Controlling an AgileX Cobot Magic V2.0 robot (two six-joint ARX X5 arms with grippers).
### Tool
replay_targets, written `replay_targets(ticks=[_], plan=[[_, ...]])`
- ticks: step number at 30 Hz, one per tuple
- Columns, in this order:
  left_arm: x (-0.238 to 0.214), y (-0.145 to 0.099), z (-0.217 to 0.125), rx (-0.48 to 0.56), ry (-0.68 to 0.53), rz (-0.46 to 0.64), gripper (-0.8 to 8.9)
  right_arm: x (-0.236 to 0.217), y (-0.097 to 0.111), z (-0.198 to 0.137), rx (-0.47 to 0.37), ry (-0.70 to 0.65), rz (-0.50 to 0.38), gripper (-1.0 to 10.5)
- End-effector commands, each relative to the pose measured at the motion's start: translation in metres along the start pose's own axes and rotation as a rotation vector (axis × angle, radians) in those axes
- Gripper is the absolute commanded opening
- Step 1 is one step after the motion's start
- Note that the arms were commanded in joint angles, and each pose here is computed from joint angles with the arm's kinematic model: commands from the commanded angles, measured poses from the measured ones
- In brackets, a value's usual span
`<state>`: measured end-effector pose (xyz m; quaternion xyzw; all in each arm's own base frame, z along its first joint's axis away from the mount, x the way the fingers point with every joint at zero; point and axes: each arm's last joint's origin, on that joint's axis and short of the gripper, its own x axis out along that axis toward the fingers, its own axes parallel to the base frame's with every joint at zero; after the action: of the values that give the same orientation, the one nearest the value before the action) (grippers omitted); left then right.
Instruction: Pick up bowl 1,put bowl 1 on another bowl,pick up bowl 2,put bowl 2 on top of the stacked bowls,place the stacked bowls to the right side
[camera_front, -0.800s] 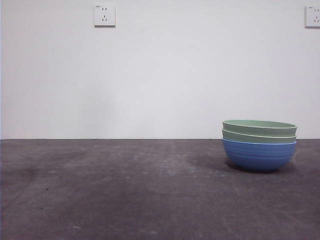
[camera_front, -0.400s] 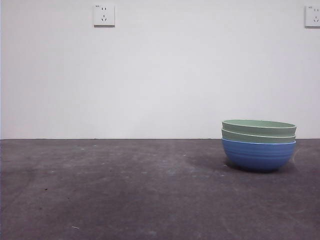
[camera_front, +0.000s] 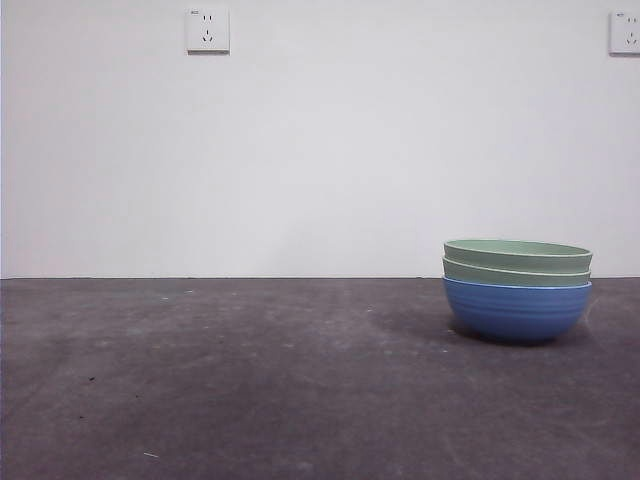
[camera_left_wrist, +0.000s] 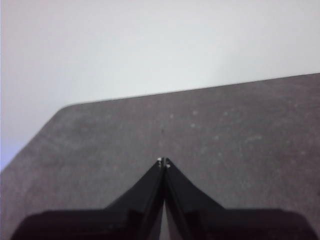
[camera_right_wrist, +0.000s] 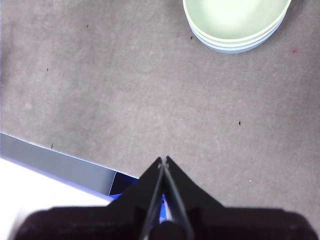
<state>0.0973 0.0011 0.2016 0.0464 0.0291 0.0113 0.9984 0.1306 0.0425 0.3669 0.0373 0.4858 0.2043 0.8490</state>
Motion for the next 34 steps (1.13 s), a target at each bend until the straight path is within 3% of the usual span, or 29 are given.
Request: replay_targets(ticks=[1,14,20,34], plan=[[0.001,-0.001,-0.017,-0.03,0.004,0.012,-0.03,0.001,0.0,0.0,-0.006,-0.002,-0.002,0.0],[0.002,-0.004,-0.053,-0.101,0.115,0.004,-0.03,0.001,0.0,0.0,-0.006,-0.002,-0.002,0.0],[0.002,-0.005,-0.055,-0.155,0.129,-0.008,-0.03,0.001,0.0,0.0,-0.006,-0.002,-0.002,0.0],[0.002,-0.005,-0.055,-0.154,0.128,-0.008,-0.03,0.001,0.0,0.0,-0.006,-0.002,-0.002,0.0]])
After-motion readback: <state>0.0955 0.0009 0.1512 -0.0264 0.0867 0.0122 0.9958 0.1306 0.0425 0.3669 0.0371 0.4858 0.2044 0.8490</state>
